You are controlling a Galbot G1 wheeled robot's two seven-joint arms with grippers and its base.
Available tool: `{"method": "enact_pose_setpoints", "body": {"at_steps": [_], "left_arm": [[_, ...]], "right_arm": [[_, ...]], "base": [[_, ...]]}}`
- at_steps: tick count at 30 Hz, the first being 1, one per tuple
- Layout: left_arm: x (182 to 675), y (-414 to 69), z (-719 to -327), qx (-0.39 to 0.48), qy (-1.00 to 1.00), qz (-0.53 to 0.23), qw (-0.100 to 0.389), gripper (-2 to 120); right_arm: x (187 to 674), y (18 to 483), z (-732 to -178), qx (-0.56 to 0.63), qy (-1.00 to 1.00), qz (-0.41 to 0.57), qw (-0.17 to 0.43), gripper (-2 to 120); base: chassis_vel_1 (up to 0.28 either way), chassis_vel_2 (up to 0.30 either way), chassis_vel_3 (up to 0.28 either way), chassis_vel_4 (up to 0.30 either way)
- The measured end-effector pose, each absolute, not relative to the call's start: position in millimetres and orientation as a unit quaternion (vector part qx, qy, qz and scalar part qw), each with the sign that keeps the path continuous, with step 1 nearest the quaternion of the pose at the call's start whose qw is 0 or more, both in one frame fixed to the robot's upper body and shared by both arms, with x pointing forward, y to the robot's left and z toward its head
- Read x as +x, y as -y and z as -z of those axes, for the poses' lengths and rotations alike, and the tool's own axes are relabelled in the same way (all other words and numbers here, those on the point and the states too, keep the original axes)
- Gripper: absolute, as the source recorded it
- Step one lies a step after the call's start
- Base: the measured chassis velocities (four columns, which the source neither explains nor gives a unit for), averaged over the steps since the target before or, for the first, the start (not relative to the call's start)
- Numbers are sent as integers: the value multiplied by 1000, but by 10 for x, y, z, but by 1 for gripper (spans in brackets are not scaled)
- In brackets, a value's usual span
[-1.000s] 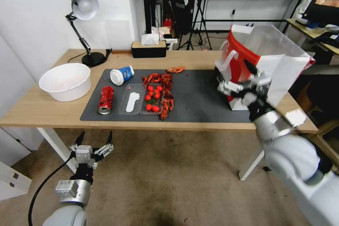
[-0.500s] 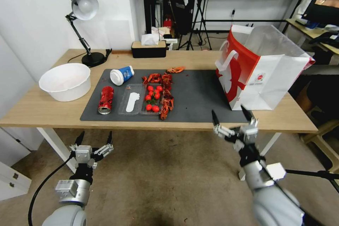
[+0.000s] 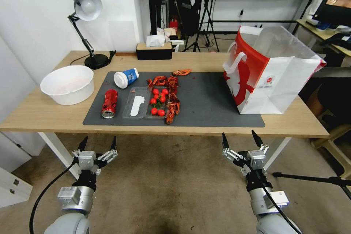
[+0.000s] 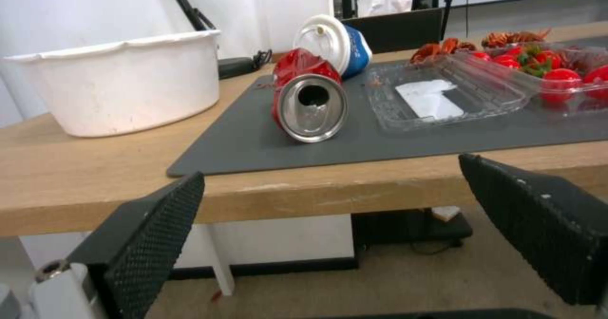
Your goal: Pick up the trash from the table and place it into the takeout bag.
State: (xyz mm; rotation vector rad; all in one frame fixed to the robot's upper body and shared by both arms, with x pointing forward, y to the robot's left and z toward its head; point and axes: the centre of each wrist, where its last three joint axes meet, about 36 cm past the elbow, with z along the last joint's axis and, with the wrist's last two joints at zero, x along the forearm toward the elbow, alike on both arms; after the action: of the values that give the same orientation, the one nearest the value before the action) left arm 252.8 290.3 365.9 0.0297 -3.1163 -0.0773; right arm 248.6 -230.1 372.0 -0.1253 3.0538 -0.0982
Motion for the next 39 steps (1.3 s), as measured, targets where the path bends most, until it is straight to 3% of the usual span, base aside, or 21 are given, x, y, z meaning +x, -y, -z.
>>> {"method": "enact_pose_setpoints", "body": {"at_steps": [16,24,39], "left_arm": [[2787,-2925,-3841,-1,1000,28,-9,100],[3269,-3021,-3995,-22,1000,13,-9,100],[3843,-3127,-3921,-29,999,20,1,100]], "right_arm": [[2514,2276,-3713,-38,-998,28,48,100],[2555,2246,-3762,-40,-997,32,55,100],[2559,2215,-3772,-34,-997,31,54,100]], "base": [[0,0,0,0],[0,0,0,0],[0,0,0,0]]}}
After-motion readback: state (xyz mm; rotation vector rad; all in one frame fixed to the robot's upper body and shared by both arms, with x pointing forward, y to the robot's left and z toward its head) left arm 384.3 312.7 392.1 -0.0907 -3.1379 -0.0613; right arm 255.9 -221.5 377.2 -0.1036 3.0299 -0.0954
